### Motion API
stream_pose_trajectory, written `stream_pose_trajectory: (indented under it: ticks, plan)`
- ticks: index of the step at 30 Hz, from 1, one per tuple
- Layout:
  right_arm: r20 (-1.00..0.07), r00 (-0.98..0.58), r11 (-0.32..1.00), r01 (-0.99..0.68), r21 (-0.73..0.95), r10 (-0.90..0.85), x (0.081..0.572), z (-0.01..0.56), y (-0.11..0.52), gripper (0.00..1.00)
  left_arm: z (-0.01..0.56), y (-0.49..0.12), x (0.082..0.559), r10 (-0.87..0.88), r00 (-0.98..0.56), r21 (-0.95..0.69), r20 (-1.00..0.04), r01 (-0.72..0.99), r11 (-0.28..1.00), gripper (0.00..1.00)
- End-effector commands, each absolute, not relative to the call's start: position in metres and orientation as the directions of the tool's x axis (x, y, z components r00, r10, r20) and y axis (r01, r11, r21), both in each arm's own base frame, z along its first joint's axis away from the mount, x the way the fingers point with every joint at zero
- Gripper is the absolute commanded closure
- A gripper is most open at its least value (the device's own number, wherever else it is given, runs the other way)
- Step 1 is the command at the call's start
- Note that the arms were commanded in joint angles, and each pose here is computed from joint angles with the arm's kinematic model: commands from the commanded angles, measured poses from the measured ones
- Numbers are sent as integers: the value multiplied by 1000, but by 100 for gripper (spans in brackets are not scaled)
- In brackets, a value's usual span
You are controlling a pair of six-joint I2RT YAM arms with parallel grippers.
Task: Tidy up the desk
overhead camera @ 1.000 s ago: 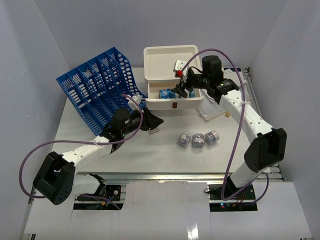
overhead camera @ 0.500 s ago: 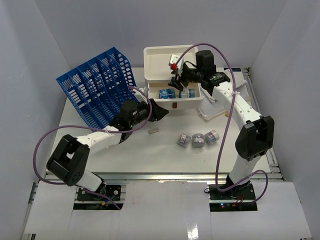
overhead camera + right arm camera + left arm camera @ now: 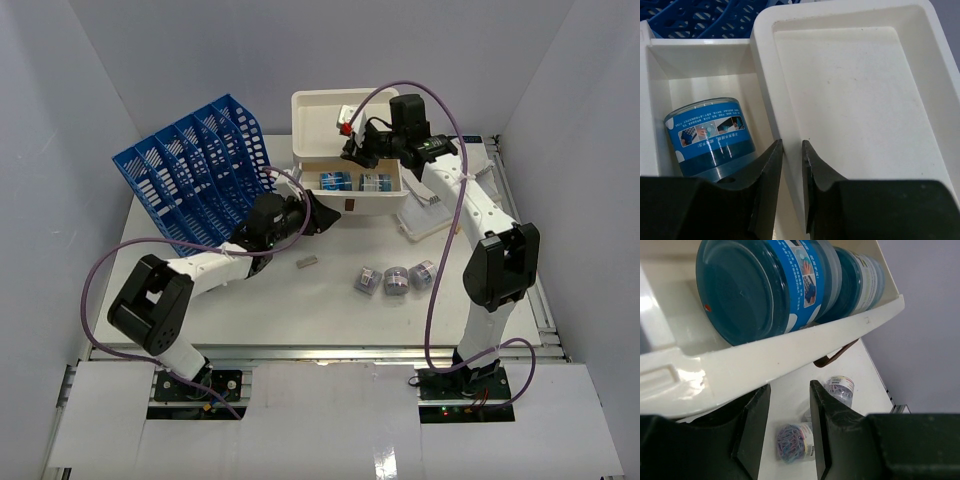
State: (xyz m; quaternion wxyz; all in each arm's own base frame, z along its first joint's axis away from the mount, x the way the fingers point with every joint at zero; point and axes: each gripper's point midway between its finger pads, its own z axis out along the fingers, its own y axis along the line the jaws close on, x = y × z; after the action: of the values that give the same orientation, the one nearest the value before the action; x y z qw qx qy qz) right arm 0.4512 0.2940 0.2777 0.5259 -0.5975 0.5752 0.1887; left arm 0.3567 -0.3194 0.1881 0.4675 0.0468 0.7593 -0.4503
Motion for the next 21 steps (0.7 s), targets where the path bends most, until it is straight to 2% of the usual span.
stream_pose_trajectory:
  ticks: [1,4,14,16,21]
  plan:
    - [-843,245,160,-920,-358,-479,434,276,300,78,223,-330,376,-402,-484,-626,-778,538,564,52]
    - [-847,238,151,-927,-344,-475,432,274,300,81,227,-336,385,-410,-477,-627,-777,539,562,52]
    - [-850,200,123,-948,-293,-487,429,261,302,84,232,-342,411,-460,-452,-644,-765,506,574,53]
    - [-848,204,125,-946,-300,-489,429,263,301,80,234,-342,411,-467,-448,-647,-762,507,570,53]
    - [-868,238,154,-930,-333,-437,424,297,303,59,235,-340,407,-464,-442,-641,-768,519,566,53]
